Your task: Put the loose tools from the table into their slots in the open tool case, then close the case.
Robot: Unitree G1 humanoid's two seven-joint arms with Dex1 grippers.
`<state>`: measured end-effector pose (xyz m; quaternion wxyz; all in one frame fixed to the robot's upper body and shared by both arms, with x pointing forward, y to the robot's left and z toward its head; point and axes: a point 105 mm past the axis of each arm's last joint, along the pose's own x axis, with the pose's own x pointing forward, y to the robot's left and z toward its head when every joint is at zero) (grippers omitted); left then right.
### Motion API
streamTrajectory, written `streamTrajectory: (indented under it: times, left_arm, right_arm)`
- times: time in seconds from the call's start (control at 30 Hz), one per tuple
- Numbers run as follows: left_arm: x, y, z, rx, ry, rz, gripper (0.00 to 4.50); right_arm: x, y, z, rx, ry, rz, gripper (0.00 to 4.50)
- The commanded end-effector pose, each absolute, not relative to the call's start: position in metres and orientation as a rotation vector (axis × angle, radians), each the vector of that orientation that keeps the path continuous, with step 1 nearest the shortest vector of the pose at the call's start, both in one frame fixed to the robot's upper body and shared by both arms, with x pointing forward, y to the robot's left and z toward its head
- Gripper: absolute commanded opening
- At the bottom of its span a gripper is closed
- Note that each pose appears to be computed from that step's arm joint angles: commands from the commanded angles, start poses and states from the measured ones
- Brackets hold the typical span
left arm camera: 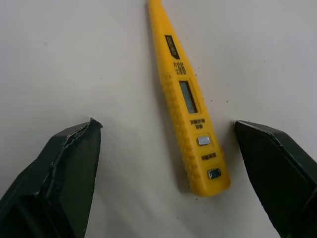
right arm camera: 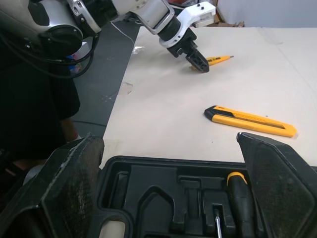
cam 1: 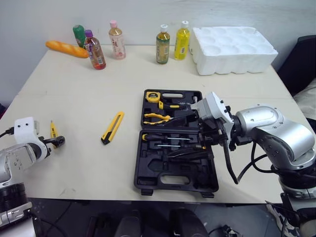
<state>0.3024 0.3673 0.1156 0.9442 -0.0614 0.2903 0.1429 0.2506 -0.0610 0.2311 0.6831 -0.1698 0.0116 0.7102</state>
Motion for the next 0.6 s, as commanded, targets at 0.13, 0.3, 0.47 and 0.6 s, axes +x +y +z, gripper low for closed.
streamTrajectory:
  times: [0.13,0.3,0.47,0.6]
  left_arm:
    - [0.303,0.365,0.102,-0.141,0.645,0.294,4.5]
    - [0.307,0.362,0.101,-0.139,0.64,0.277,2.75]
    - [0.307,0.372,0.103,-0.108,0.639,0.289,0.47]
    - [0.3,0.385,0.105,-0.087,0.64,0.305,0.47]
  right_arm:
    - [0.249,-0.063,0.239,-0.385,-0.02,1.578,4.47]
    - [0.251,-0.064,0.24,-0.385,-0.025,1.564,4.5]
    - [0.253,-0.064,0.246,-0.366,-0.046,1.55,4.5]
    - [0.254,-0.065,0.248,-0.351,-0.052,1.537,4.5]
